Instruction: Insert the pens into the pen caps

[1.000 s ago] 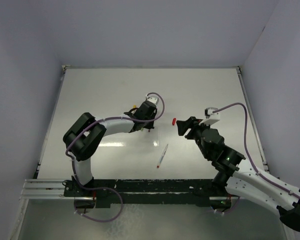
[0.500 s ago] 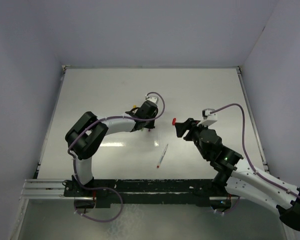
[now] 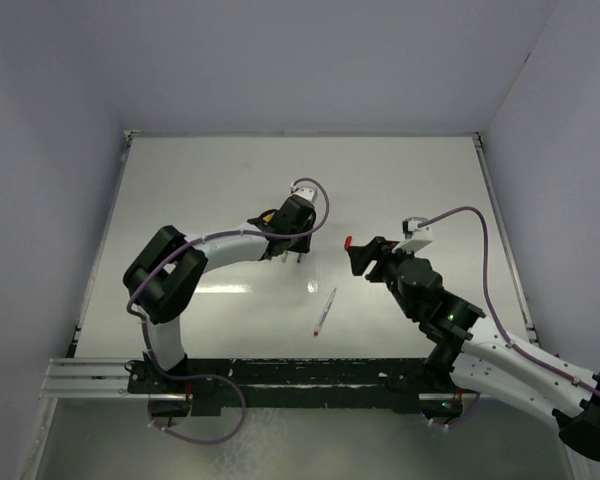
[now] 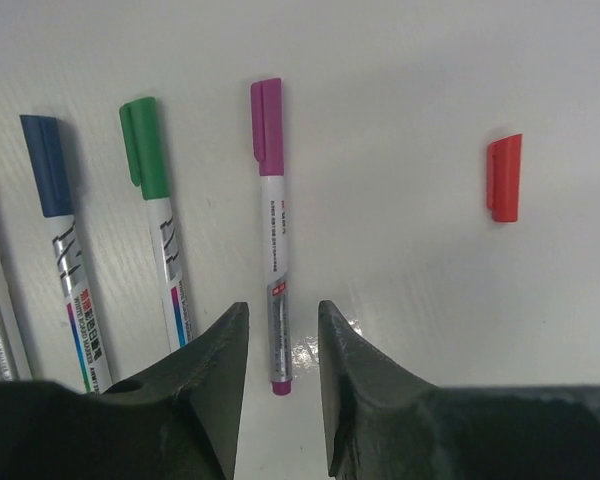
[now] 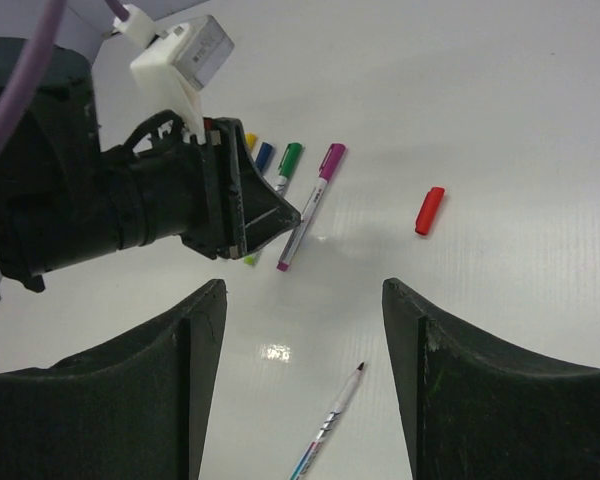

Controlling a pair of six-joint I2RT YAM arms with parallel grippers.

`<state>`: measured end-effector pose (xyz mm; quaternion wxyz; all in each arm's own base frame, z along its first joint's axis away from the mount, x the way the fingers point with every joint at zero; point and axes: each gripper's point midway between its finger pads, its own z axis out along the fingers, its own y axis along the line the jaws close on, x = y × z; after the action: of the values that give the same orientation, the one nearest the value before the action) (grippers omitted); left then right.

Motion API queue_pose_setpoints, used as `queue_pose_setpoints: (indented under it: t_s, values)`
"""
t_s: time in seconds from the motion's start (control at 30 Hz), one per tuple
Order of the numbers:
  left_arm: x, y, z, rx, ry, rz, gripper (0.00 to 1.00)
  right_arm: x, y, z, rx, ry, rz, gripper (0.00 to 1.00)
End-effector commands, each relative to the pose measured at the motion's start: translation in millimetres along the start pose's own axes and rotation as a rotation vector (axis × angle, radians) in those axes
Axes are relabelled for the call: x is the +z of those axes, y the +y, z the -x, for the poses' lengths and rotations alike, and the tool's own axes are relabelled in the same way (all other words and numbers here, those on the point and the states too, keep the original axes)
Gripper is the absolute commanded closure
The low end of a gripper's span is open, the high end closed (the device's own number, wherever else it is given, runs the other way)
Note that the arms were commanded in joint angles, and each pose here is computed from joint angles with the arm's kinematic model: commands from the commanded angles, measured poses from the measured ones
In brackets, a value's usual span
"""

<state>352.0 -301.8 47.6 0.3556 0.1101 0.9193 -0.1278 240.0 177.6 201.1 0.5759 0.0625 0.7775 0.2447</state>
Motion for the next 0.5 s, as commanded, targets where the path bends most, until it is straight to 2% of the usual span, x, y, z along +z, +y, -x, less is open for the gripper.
queue_pose_setpoints:
  t_s: [0.0,0.03,0.2,0.33,0.37,0.4,0.43,0.47]
  values:
    - [-43,-16,54,-0.008,-0.146,-0.084,0.63,0,6,15,0.041,-0.045,0.002,0.34]
    - [-48,-17,52,-0.009,-0.148,-0.099,0.62,1,3,16,0.047,-0.052,-0.011,0.33]
    - [-75,-35,22,0.042,-0.163,-0.181,0.62,0,-14,27,0.041,-0.105,-0.111,0.14]
    - [-95,-55,-18,0.136,-0.143,-0.2,0.62,4,-30,29,0.0,-0.108,-0.225,0.09]
    - [-98,-60,-28,0.157,-0.132,-0.209,0.61,6,-33,28,-0.009,-0.109,-0.248,0.1]
    - [-99,-63,-41,0.171,-0.114,-0.219,0.61,7,-36,28,-0.021,-0.107,-0.267,0.25]
    - [-101,-67,-50,0.179,-0.1,-0.232,0.61,8,-39,28,-0.024,-0.109,-0.29,0.33]
    - [-102,-69,-58,0.183,-0.088,-0.241,0.61,10,-43,26,-0.027,-0.105,-0.313,0.35]
